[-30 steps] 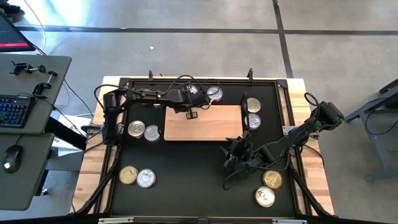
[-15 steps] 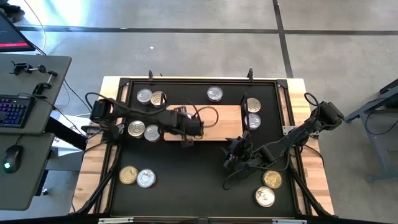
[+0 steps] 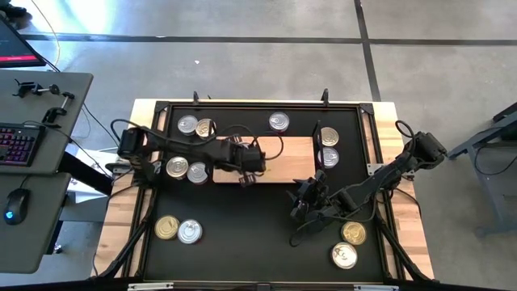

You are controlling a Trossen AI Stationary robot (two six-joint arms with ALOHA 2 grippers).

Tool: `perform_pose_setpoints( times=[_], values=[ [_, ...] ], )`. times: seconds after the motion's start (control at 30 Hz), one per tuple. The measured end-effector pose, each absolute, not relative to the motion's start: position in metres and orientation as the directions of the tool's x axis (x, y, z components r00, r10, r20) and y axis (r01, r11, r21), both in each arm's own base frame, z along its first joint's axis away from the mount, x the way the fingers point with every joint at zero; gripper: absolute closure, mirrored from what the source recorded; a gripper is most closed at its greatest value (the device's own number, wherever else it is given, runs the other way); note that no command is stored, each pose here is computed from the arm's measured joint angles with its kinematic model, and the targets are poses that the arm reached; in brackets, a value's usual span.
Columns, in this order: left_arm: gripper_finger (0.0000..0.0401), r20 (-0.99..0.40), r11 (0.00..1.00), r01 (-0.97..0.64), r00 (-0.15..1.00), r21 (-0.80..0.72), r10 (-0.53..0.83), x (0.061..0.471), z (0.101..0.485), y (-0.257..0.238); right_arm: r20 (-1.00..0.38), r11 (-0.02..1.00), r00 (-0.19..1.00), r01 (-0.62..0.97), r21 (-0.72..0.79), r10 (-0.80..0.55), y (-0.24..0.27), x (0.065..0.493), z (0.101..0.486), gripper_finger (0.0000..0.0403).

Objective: Stack canned seafood by type on shelf
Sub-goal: Put the green tuna can on the shelf

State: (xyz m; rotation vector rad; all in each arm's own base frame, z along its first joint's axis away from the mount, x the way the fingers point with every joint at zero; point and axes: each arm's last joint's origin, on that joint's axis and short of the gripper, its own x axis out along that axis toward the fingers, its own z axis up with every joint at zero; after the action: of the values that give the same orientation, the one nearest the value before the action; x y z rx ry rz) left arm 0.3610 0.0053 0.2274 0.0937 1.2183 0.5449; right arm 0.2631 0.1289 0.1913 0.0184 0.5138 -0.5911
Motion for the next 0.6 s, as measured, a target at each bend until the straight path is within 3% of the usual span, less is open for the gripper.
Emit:
perform_pose_setpoints(
  times=[0.2, 0.43, 0.6],
  values=[
    [0.0296, -0.913, 0.902, -0.279, 0.149, 0.33, 0.38, 0.351, 0.227, 0.012, -0.468, 0.834, 0.709, 0.537, -0.127, -0.528, 0.129, 0.263, 0.191, 0.0192],
    [0.0293, -0.909, 0.916, -0.04, 0.113, 0.398, 0.4, 0.351, 0.214, 0.012, -0.466, 0.834, 0.711, 0.538, -0.123, -0.527, 0.129, 0.263, 0.191, 0.0192],
    [0.0312, -0.924, 0.936, -0.166, 0.18, 0.309, 0.337, 0.357, 0.204, 0.02, -0.465, 0.834, 0.712, 0.538, -0.12, -0.526, 0.129, 0.264, 0.192, 0.0192]
  ],
)
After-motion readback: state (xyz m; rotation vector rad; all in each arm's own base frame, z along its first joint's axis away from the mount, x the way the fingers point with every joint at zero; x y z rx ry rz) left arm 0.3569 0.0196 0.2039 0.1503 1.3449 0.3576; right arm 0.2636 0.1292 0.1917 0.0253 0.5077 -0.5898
